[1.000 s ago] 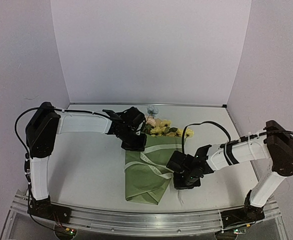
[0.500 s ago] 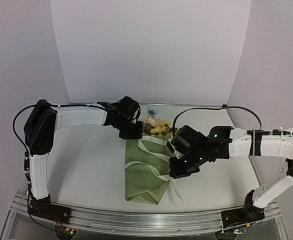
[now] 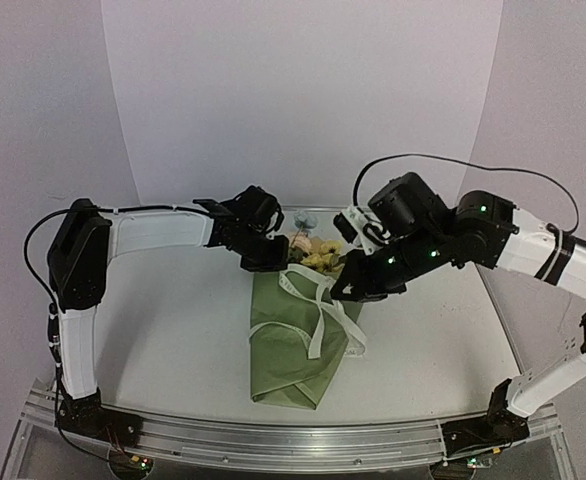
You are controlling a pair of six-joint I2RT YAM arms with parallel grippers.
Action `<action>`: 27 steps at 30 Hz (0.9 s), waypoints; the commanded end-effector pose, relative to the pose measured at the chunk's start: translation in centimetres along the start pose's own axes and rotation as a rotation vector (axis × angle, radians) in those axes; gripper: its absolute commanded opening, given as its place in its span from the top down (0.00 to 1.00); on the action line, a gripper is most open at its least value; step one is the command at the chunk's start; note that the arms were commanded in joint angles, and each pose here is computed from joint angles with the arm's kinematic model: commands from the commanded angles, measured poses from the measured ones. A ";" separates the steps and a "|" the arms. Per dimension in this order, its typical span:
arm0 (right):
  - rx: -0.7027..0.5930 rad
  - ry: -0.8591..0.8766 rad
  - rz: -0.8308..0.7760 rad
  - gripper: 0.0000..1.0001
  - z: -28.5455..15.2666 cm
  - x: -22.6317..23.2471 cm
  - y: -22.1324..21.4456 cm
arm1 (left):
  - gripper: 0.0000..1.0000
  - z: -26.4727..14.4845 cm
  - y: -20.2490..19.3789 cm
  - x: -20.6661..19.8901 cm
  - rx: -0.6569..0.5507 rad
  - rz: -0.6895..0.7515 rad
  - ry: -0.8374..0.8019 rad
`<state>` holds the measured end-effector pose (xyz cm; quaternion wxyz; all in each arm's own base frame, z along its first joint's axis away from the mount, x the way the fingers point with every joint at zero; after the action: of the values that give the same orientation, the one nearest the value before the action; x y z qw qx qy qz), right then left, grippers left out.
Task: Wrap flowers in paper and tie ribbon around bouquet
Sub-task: Cross the ribbon over the folded bouquet.
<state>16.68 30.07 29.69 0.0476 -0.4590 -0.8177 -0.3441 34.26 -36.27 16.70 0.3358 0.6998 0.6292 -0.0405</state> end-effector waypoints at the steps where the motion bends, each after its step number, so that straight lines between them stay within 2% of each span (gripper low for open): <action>1: -0.142 -0.085 0.037 1.00 -3.2 -2.5 4.4 | 1.00 -4.0 0.8 -0.1 -0.101 0.034 -0.006; 7: -0.184 -0.189 0.027 1.00 -1.1 -4.0 8.9 | 1.00 -6.4 -1.2 1.8 -0.118 0.021 0.021; 14: -0.242 -0.536 0.100 1.00 5.0 -9.5 11.5 | 1.00 -7.1 -2.3 2.0 -0.102 0.030 -0.024; 21: -0.331 -0.744 0.244 1.00 8.9 -13.9 9.1 | 1.00 -6.1 -1.7 2.2 -0.082 -0.011 -0.009; 27: -0.446 -0.850 0.342 1.00 8.9 -15.7 5.9 | 1.00 -6.0 -1.2 2.5 -0.061 -0.069 -0.044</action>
<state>32.69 27.88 17.99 -0.2718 -0.6454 -0.6767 -0.2274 30.44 -30.57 17.90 0.3417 0.6843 0.6436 -0.0264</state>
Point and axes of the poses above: each gripper's point midway between its finger pads, its own z axis out along the fingers, its own x axis along the line the jaws close on, y = z × x, the point moved 6 cm from there along -z, back along the fingers, and after that the axes turned 7 degrees about -z, right-handed, at the moved point
